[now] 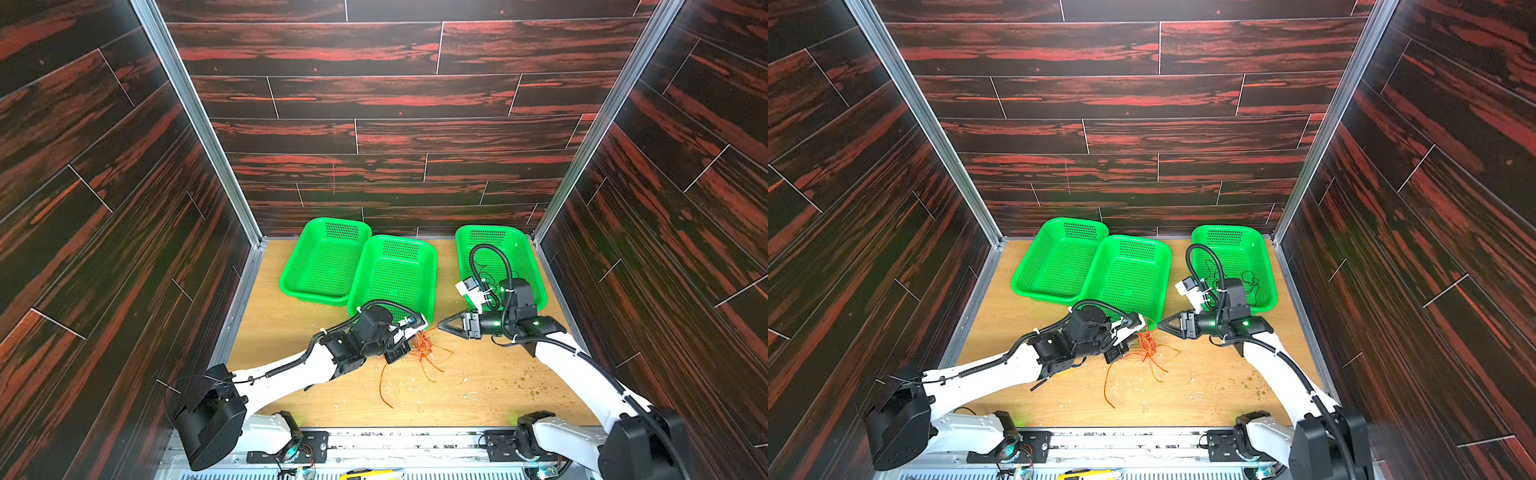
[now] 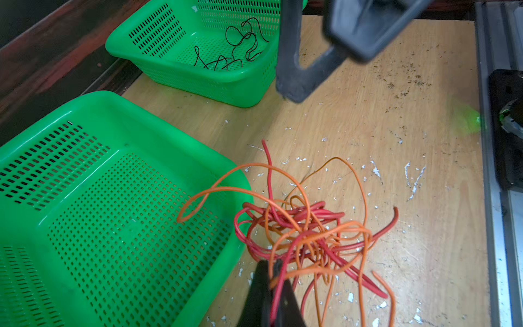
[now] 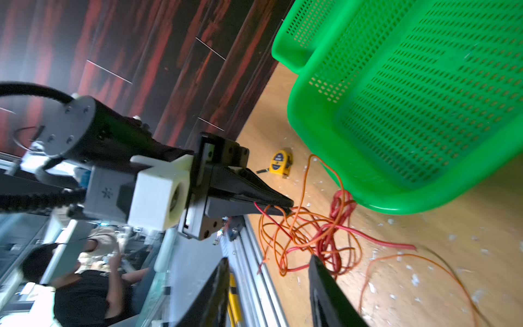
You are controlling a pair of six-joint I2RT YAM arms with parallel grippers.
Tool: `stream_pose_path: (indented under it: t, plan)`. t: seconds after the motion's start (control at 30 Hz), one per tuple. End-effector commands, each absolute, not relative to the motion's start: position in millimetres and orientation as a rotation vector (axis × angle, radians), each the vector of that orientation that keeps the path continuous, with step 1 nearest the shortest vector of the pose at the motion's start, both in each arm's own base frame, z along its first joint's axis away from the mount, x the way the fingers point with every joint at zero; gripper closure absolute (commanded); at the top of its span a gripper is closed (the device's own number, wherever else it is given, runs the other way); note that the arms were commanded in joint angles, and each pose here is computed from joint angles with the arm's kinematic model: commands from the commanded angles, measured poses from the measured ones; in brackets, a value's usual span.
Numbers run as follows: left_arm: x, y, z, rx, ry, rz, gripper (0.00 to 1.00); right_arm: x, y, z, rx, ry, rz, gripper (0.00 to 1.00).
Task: Untangle and sort cables by color
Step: Untie the cable.
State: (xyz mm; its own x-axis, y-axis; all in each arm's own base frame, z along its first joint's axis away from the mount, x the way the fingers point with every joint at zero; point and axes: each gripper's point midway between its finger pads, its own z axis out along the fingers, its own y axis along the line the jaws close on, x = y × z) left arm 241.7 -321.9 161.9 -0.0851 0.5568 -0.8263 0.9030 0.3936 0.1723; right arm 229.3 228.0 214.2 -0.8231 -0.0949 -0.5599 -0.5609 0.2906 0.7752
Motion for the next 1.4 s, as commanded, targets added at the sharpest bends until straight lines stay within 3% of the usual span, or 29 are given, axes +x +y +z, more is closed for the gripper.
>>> stream_pose_path:
  t: [0.0, 0.57, 0.77, 0.87, 1.0, 1.17, 1.37]
  plan:
    - [245, -326, 188, 1.259, 1.667, -0.472, 1.0, 232, 237, 221, -0.589, 2.107, 1.65, 0.54]
    - [248, -338, 196, 1.246, 1.629, -0.461, 1.0, 247, 254, 191, -0.561, 2.228, 1.638, 0.62]
    - [249, -338, 199, 1.237, 1.621, -0.442, 1.0, 247, 250, 181, -0.535, 2.276, 1.582, 0.53]
    - [249, -337, 200, 1.229, 1.619, -0.437, 1.0, 250, 248, 176, -0.511, 2.295, 1.552, 0.52]
    - [248, -338, 198, 1.233, 1.62, -0.44, 1.0, 249, 251, 184, -0.523, 2.249, 1.588, 0.66]
    - [247, -339, 197, 1.223, 1.619, -0.442, 1.0, 246, 252, 197, -0.56, 2.188, 1.617, 0.98]
    - [243, -331, 183, 1.217, 1.667, -0.437, 1.0, 258, 236, 233, -0.536, 2.106, 1.44, 1.0]
